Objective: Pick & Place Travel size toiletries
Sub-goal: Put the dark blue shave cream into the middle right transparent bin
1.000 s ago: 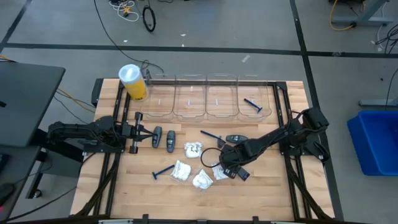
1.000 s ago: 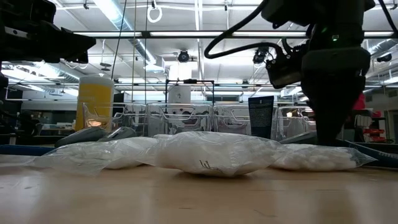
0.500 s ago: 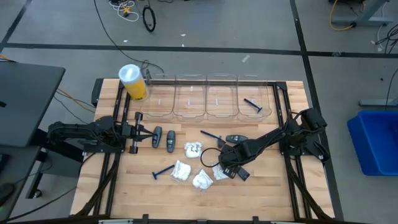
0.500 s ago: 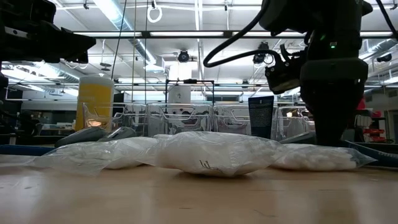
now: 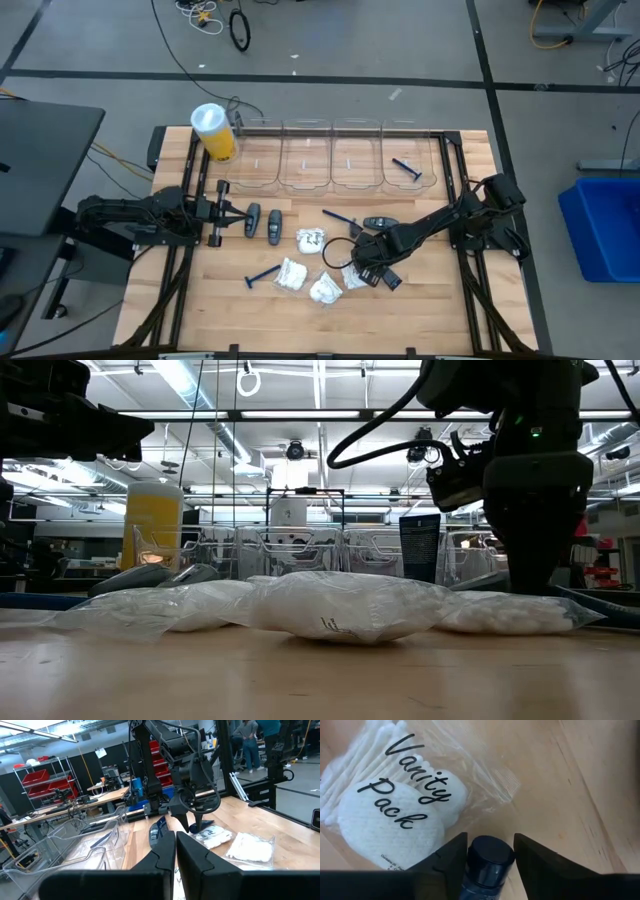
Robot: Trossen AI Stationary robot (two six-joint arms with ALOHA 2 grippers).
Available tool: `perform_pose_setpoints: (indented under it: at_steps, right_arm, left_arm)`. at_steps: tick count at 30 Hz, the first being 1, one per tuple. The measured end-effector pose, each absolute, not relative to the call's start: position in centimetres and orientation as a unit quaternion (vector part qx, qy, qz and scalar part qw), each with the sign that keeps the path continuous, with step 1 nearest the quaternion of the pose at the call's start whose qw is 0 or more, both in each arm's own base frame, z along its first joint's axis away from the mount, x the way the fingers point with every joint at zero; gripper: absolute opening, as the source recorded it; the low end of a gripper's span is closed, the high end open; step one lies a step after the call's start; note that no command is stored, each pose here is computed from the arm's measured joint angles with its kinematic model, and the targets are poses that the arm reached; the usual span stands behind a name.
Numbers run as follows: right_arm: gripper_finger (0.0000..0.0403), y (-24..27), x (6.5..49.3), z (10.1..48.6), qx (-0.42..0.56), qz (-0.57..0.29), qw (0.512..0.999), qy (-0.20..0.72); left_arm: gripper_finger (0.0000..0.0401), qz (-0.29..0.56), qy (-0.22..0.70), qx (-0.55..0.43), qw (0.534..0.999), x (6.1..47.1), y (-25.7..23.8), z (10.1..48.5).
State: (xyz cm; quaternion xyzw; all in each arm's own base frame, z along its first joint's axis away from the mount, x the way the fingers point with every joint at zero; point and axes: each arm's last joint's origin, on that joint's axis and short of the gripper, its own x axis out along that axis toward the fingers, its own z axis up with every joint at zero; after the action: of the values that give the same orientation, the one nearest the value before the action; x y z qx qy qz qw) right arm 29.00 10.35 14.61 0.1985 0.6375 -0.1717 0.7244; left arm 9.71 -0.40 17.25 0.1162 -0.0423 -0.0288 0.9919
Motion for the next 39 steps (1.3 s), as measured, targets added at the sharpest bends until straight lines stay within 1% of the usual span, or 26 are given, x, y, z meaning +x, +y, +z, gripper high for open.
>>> perform_pose_setpoints:
  at_steps: [10, 21, 30, 39]
  right_arm:
    - [0.0151, 10.4, 29.0, 14.6, 0.199, -0.171, 0.725, 0.637]
    - [0.015, 10.4, 29.0, 14.6, 0.204, -0.166, 0.721, 0.641]
    - [0.0149, 10.3, 28.7, 16.2, 0.214, -0.156, 0.735, 0.625]
    - [0.0148, 10.3, 28.6, 16.5, 0.216, -0.154, 0.738, 0.621]
  left_arm:
    - [0.0024, -0.029, -0.042, 0.116, 0.992, 9.7, -0.4, 17.3]
    - [0.0024, -0.029, -0.042, 0.116, 0.992, 9.7, -0.4, 17.3]
    - [0.0024, -0.029, -0.042, 0.116, 0.992, 9.7, -0.4, 17.3]
    - [0.0024, -0.029, -0.042, 0.116, 0.992, 9.7, -0.4, 17.3]
